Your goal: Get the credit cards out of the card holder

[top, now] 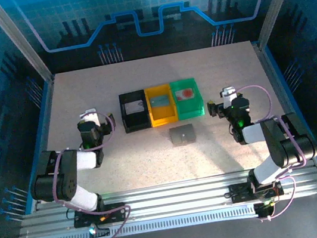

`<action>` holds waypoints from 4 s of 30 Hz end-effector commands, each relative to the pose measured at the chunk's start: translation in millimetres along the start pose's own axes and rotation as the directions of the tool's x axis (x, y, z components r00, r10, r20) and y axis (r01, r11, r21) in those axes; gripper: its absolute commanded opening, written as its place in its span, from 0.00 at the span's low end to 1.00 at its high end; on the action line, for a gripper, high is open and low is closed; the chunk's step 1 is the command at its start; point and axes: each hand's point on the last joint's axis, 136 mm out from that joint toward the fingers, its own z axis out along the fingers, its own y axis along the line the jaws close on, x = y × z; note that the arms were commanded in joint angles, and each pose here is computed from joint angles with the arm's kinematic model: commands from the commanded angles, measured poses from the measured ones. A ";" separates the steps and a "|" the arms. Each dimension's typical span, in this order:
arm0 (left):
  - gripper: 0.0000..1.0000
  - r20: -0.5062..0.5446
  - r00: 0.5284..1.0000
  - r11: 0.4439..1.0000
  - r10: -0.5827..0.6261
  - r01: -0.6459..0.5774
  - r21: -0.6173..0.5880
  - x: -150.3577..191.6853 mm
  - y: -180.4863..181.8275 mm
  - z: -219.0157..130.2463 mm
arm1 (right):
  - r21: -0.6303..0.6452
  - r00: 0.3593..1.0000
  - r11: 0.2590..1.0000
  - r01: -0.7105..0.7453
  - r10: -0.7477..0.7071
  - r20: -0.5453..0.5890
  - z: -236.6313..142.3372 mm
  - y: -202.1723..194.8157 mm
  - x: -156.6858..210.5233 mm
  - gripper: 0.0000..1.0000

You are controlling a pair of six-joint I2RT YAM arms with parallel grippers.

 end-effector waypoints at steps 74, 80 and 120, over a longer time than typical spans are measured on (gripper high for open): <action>0.99 -0.373 0.821 0.838 -0.433 0.519 0.170 -63.9 -86.7 -143.6 | -0.063 0.859 0.925 -0.374 0.320 -0.399 -127.6 74.0 -74.7 1.00; 0.99 -0.479 0.787 0.859 -0.389 0.497 0.120 -24.6 -98.4 -157.5 | -0.080 0.830 0.953 -0.293 0.212 -0.515 -153.3 95.8 -31.3 1.00; 0.99 -0.577 0.789 0.929 -0.210 0.344 0.133 5.3 -126.6 -170.7 | -0.145 0.704 0.987 -0.070 -0.054 -0.708 -83.2 210.7 41.2 0.51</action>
